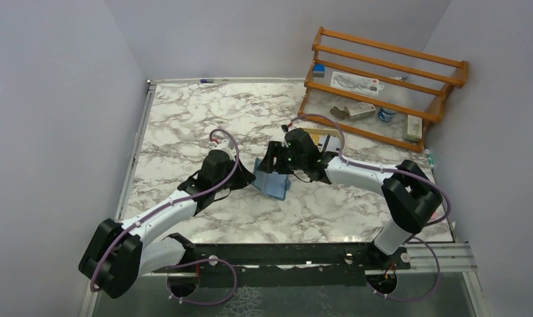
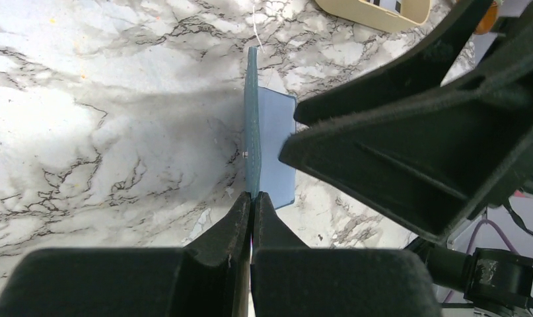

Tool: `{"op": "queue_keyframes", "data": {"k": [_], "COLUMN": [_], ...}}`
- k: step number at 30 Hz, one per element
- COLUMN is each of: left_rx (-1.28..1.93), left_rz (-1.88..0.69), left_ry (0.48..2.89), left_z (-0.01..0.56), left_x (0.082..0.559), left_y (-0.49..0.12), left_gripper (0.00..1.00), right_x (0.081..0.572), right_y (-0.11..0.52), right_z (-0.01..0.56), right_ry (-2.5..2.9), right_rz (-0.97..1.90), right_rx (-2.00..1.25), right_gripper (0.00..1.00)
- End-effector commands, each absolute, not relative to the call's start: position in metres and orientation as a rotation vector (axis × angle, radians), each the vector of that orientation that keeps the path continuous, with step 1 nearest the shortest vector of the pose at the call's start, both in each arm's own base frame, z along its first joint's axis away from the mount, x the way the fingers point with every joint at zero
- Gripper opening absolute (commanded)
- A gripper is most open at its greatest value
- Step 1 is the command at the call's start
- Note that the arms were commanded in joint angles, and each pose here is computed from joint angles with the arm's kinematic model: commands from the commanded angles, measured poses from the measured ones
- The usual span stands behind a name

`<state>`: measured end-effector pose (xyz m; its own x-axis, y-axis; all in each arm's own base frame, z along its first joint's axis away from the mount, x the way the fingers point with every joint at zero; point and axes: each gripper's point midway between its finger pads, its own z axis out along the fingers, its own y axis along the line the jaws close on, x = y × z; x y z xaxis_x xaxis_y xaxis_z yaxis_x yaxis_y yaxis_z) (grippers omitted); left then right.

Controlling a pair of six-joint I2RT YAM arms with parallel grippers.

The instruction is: Take the credit cards out of the card holder

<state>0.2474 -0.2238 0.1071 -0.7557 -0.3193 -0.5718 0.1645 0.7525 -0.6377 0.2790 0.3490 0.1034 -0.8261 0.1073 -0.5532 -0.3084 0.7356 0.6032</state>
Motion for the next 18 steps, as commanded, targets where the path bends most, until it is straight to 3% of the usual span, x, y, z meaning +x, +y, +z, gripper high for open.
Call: {"op": "queue_keyframes", "data": {"k": [1,18], "left_rx": [-0.114,-0.094], "left_rz": [-0.868,-0.865], "left_ry": [2.257,2.271], "left_z": [0.103,0.099], "left_x": [0.248,0.248], "left_y": [-0.220,-0.221], "left_gripper": [0.00,0.00], "right_x": [0.293,0.302], "right_y": [0.351,0.357], "right_z": [0.088,0.082], "right_ry": [2.403,2.435], "right_rz": [0.859,0.810], "right_rx": [-0.147,-0.193], "right_gripper": [0.64,0.63]}}
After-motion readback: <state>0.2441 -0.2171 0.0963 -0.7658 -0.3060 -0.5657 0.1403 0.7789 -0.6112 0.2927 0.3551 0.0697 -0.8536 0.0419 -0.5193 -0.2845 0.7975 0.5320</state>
